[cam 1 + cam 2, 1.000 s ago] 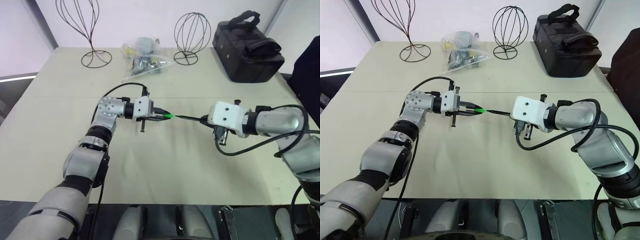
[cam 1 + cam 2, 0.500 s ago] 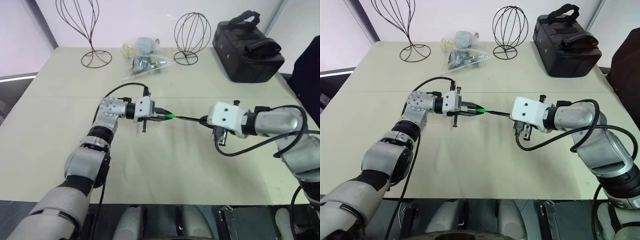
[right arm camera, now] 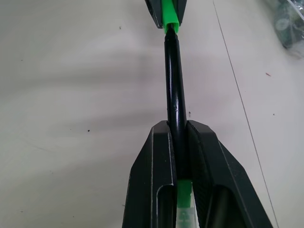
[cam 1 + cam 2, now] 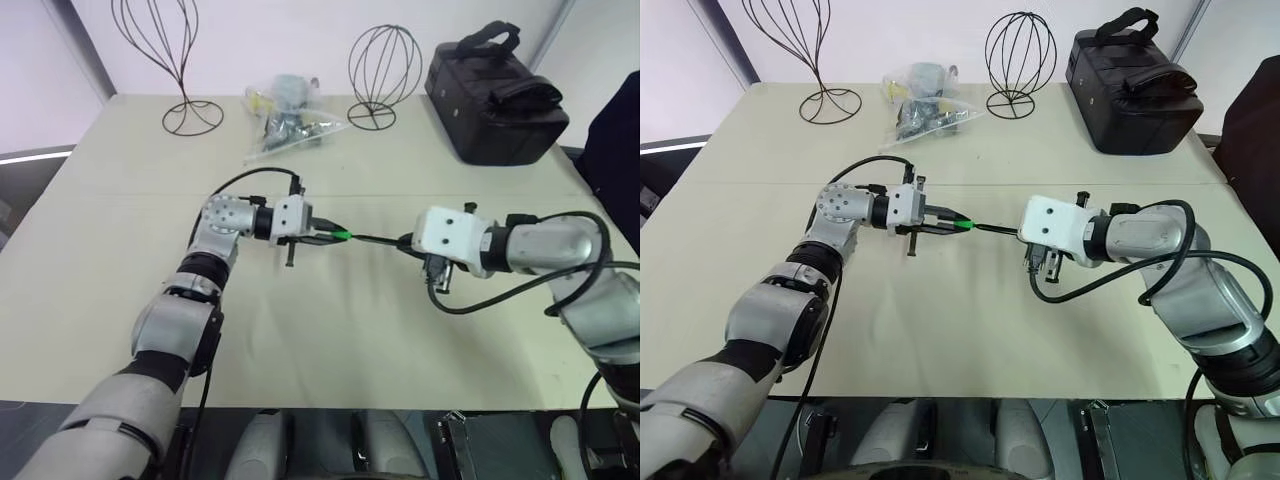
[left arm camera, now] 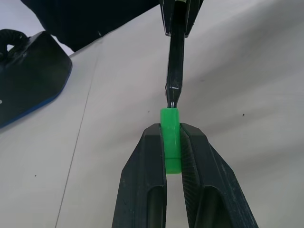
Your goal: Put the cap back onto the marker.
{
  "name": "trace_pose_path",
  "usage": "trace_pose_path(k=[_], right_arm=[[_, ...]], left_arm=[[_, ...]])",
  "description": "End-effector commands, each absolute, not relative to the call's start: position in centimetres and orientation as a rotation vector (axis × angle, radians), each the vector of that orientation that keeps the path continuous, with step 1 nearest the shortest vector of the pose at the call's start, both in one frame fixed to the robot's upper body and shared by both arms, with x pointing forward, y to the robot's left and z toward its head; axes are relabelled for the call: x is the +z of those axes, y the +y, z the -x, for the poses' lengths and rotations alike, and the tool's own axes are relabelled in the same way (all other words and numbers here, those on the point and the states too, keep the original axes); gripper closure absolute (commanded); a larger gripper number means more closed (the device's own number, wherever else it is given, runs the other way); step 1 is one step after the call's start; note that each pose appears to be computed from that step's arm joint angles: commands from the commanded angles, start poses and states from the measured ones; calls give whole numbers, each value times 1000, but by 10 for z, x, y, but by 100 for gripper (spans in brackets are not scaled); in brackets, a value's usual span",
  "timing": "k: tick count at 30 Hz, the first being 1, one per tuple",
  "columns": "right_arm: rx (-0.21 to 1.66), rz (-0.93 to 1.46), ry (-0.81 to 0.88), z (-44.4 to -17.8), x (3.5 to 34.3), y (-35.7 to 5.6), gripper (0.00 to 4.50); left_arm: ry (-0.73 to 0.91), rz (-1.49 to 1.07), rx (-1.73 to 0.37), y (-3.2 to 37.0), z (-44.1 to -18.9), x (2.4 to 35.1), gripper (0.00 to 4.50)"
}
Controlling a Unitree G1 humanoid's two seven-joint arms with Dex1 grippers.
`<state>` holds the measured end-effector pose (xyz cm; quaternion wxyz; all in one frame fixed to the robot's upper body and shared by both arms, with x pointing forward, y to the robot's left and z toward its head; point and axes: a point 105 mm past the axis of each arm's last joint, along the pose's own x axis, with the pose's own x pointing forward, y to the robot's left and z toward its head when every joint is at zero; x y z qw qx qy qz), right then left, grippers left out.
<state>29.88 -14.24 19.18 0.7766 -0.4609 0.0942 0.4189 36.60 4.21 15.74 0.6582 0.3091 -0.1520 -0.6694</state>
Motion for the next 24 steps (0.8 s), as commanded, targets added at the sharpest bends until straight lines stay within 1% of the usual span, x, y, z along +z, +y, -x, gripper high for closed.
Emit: trace_pose_path(k=[1, 11, 24], right_arm=[[919, 1013, 141, -296, 204, -134, 445], [952, 1001, 150, -294, 198, -125, 445], [1008, 1081, 168, -292, 186, -117, 445]], left_arm=[[-407, -748, -1522, 36, -366, 173, 450], [-432, -808, -1534, 30, -363, 171, 450], [-433, -887, -1553, 28, -362, 170, 450]])
